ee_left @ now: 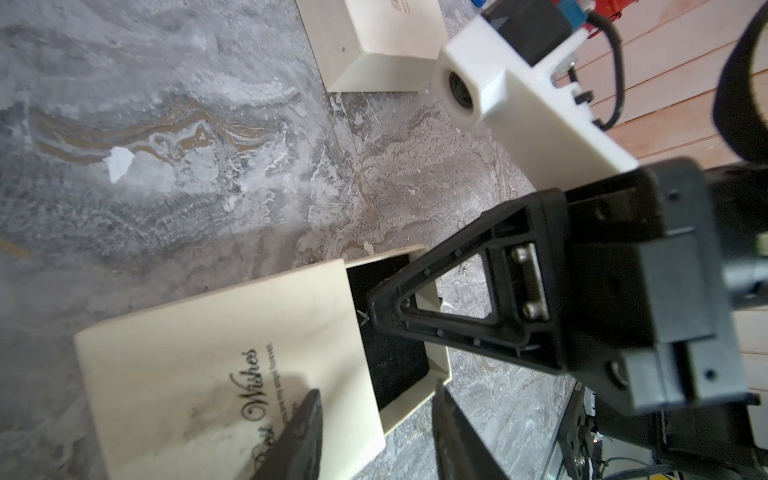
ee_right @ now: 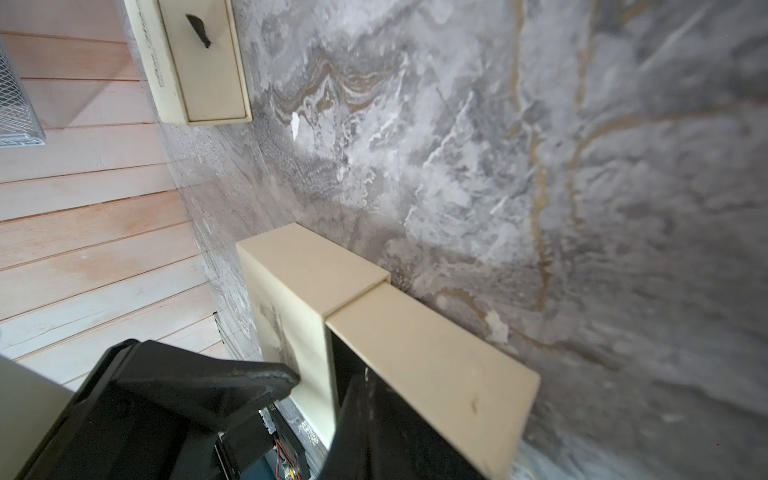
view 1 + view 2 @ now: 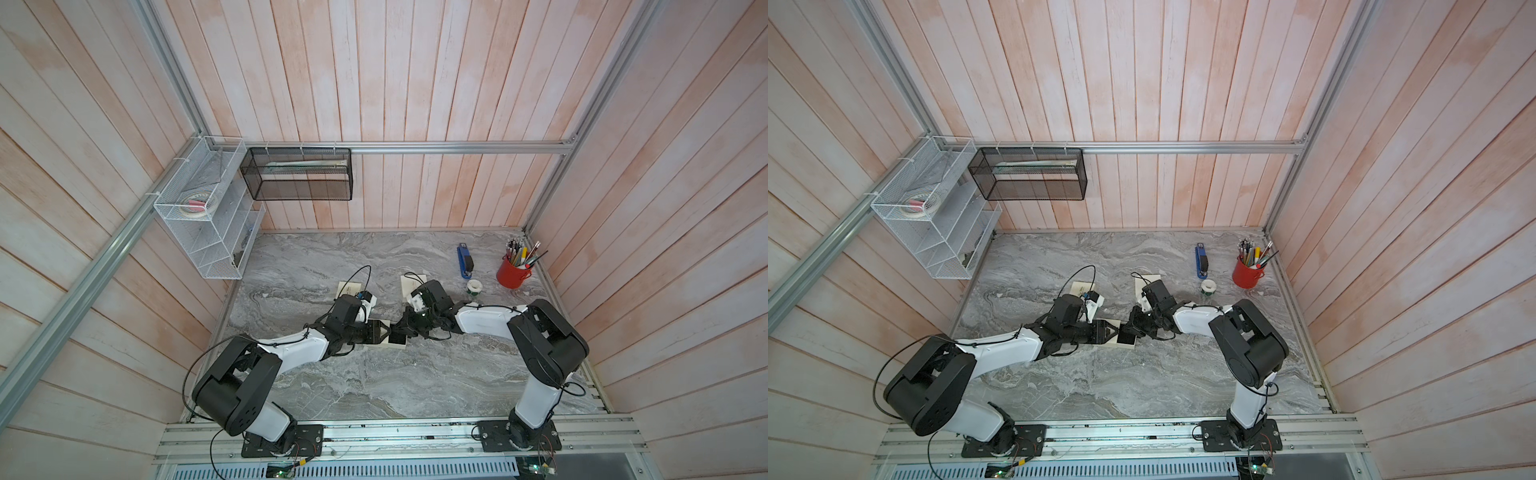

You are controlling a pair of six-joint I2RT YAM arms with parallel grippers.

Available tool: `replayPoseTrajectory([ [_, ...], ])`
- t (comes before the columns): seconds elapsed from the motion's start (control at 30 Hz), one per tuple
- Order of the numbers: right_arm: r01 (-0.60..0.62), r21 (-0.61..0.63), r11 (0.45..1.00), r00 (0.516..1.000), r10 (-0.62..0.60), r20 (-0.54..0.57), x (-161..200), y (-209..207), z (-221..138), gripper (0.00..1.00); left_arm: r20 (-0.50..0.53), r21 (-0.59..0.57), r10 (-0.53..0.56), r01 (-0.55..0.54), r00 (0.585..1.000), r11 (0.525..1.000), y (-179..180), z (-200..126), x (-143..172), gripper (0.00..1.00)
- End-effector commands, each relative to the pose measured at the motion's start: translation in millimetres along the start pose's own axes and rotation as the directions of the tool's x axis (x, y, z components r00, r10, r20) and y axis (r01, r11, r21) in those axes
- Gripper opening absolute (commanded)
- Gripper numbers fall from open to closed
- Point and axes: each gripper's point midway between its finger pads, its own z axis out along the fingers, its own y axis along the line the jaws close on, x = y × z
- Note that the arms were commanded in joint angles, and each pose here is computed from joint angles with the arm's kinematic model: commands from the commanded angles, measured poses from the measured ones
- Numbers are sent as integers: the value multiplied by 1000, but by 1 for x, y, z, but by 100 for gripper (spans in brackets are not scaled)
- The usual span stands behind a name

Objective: Place the earrings into the drawer-style jewelry box
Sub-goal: Insert the earring into the inner lining.

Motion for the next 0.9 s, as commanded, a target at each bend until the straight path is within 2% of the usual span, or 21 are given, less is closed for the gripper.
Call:
replayPoseTrajectory([
  [0.0,-11,37,999,1000,11,-3,1,-7,3,0,-36,-71,-3,1,999,997,16,5,9,45],
  [0.3,-8,68,998,1000,7,20,-2,-10,0,0,-37,-74,-4,1,999,997,17,5,10,45],
  [0.87,19,53,998,998,-23,63,-8,4,-13,17,-30,-71,-4,2,1000,997,15,4,7,45],
])
